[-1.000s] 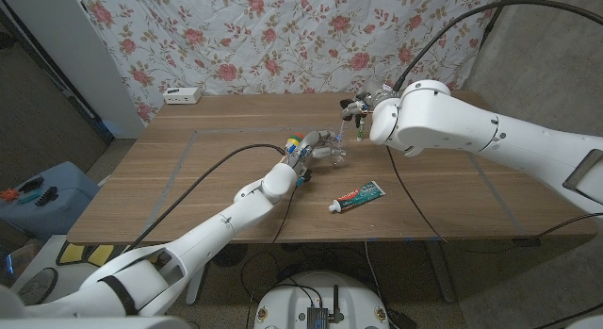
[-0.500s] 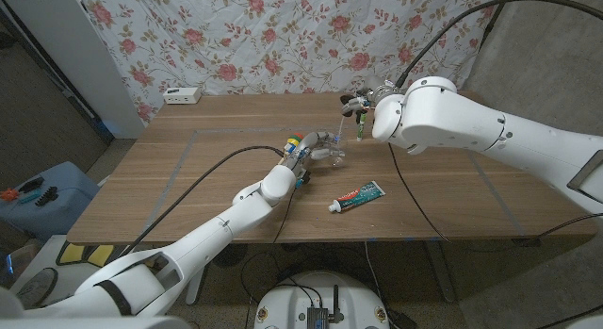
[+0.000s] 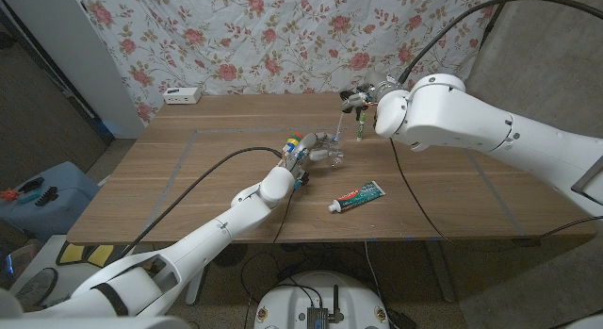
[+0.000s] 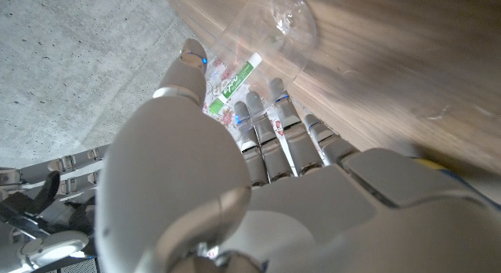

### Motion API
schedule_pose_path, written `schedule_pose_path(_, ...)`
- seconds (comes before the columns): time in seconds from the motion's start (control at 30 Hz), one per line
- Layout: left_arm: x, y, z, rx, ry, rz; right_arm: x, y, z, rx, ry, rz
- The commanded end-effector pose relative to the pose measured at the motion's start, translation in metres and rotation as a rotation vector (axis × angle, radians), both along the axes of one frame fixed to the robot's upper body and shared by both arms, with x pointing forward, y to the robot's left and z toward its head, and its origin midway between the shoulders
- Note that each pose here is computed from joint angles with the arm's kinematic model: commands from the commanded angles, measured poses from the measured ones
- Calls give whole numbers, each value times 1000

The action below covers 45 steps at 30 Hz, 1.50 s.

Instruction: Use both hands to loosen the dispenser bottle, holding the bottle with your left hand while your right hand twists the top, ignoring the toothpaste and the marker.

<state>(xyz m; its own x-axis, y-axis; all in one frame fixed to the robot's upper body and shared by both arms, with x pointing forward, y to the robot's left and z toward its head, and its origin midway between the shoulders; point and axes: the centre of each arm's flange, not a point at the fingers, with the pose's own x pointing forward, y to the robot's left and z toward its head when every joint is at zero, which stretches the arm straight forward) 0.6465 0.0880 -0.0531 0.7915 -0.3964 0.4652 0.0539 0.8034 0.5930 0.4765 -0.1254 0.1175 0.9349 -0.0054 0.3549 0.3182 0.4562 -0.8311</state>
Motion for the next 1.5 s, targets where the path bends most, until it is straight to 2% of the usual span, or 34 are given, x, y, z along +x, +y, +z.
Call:
schedule_pose_path(0.03,0,6,-3,3,-1,19,-4,-4,7,18,-5,26)
schedule_pose_path(0.93,-7,20,-8,0,-2,61,-21,-17,17,59,-55,46)
schedule_pose_path(1.5,-16,29,-12,-27,-27,100,-28,-31,17,109,-98,18)
